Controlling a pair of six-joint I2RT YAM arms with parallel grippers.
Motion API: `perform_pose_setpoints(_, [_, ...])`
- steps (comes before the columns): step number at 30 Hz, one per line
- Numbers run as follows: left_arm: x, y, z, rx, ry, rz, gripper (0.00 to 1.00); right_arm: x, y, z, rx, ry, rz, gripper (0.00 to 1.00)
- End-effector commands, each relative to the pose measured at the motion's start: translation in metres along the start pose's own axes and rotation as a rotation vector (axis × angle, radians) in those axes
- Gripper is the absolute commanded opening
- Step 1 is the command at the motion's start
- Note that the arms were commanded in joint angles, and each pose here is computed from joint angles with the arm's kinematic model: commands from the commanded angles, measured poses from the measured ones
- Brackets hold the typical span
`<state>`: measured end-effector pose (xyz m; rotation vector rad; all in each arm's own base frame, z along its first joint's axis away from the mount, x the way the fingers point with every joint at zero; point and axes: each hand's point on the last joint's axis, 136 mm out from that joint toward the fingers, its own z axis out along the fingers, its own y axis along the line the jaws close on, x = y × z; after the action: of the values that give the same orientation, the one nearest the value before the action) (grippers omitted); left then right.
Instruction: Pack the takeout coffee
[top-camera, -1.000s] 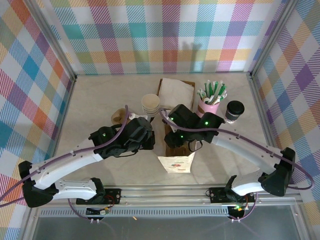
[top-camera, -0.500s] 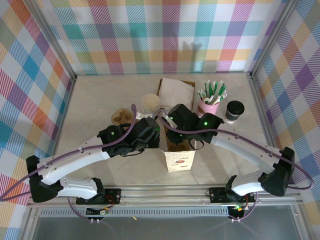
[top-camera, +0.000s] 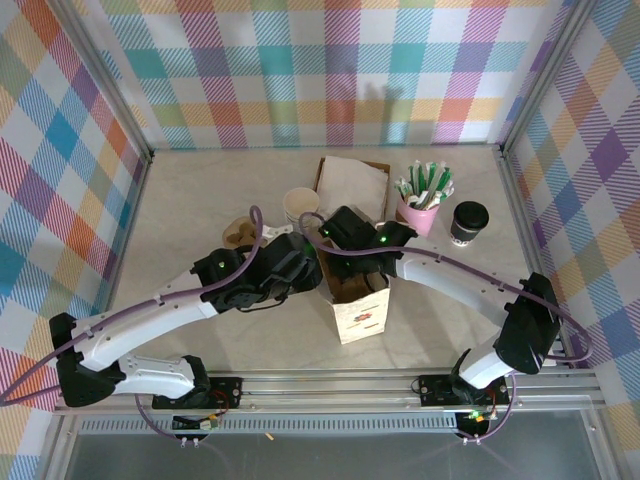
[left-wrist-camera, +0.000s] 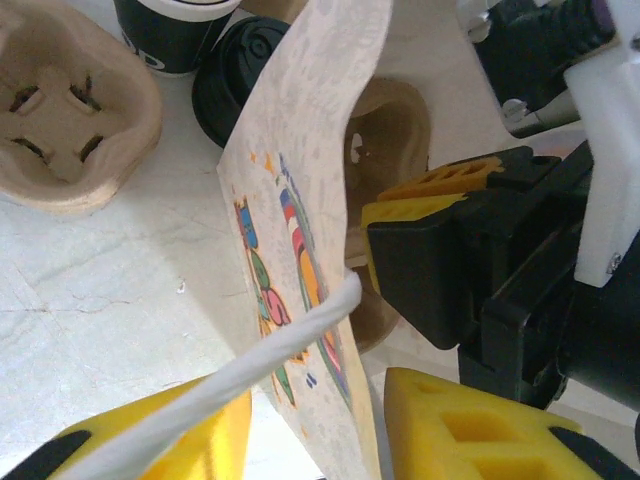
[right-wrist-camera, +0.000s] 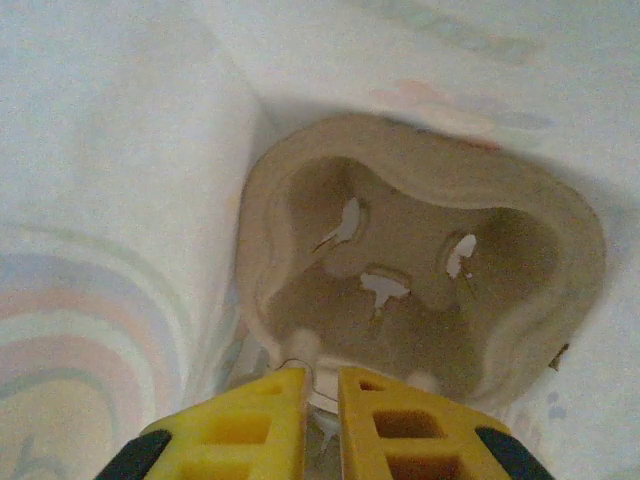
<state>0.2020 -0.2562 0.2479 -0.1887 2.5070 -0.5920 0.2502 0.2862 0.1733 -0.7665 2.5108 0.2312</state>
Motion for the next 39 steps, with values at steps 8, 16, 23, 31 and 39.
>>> perform_pose_setpoints(8, [-0.012,-0.01,0.009,-0.034,0.077,0.009,0.16,-0.021,-0.006,0.015,0.052,-0.075,0.081,0.23])
perform_pose_setpoints(16, [-0.007,-0.015,0.014,-0.046,0.125,0.01,0.0,-0.029,-0.015,0.012,0.095,-0.143,0.169,0.15])
perform_pose_setpoints(23, [-0.004,-0.013,0.018,-0.037,0.124,-0.006,0.0,-0.026,-0.024,0.025,0.152,-0.144,0.224,0.18])
perform_pose_setpoints(31, [-0.006,-0.009,0.014,-0.047,0.111,0.011,0.0,0.004,-0.016,0.051,0.125,-0.011,0.226,0.18])
perform_pose_setpoints(39, [-0.011,-0.004,0.011,-0.06,0.081,0.013,0.0,0.037,-0.017,0.06,0.131,0.108,0.221,0.19])
